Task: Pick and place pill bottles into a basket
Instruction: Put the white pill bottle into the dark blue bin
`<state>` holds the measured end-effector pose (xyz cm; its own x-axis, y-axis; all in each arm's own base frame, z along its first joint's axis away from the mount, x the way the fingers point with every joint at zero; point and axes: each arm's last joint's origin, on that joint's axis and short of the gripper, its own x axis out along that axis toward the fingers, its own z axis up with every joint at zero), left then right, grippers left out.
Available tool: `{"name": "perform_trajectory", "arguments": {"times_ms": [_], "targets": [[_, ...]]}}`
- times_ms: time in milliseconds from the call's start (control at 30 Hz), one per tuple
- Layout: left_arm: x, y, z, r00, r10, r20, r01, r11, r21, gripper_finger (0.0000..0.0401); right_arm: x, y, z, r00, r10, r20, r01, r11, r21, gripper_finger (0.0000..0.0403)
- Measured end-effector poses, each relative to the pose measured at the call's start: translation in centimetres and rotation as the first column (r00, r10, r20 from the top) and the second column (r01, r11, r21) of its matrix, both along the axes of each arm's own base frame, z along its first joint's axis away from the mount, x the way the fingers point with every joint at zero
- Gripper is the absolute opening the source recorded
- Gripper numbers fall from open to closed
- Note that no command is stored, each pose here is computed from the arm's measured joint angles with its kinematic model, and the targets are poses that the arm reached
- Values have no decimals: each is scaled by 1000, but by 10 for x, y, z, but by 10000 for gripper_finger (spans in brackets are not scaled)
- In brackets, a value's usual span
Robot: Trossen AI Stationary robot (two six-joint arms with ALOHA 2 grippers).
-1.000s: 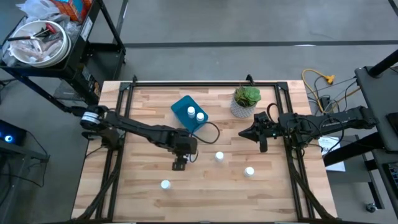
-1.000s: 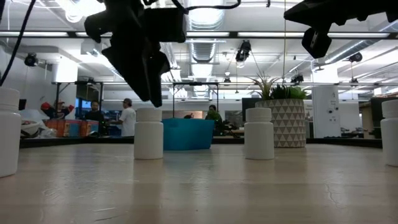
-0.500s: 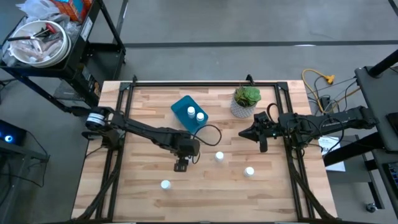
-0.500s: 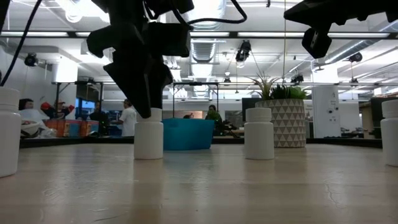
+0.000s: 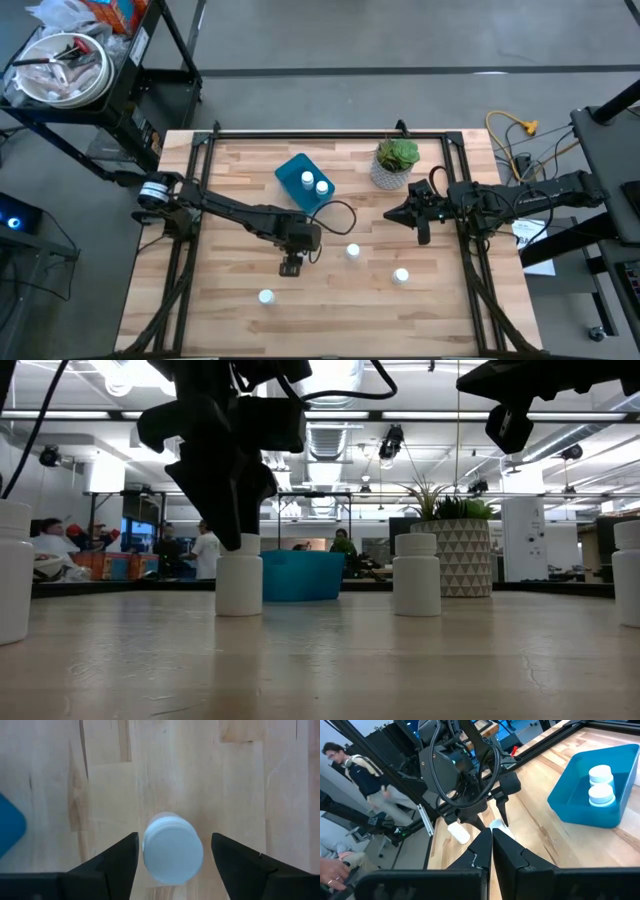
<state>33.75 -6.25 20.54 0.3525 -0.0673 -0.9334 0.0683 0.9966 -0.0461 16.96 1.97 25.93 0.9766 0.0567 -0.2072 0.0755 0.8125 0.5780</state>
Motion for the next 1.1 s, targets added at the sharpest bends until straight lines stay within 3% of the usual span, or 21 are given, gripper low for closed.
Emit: {"name": "perform_trajectory", "arguments": {"times_ms": [400, 767, 1100], "targets": [[0, 0, 0, 1000, -2, -1, 2, 1000, -4, 154, 0, 0, 0, 1000, 1, -1, -1, 1000, -3, 9], [-2, 0, 4, 1000, -3, 3, 3, 1000, -11, 154, 0, 0, 0, 1000, 0, -1, 0, 1000, -3, 9], [-11, 0, 50, 990, 104, 91, -91, 987, -134, 153, 0, 0, 0, 1000, 0, -2, 0, 1000, -4, 9]]}}
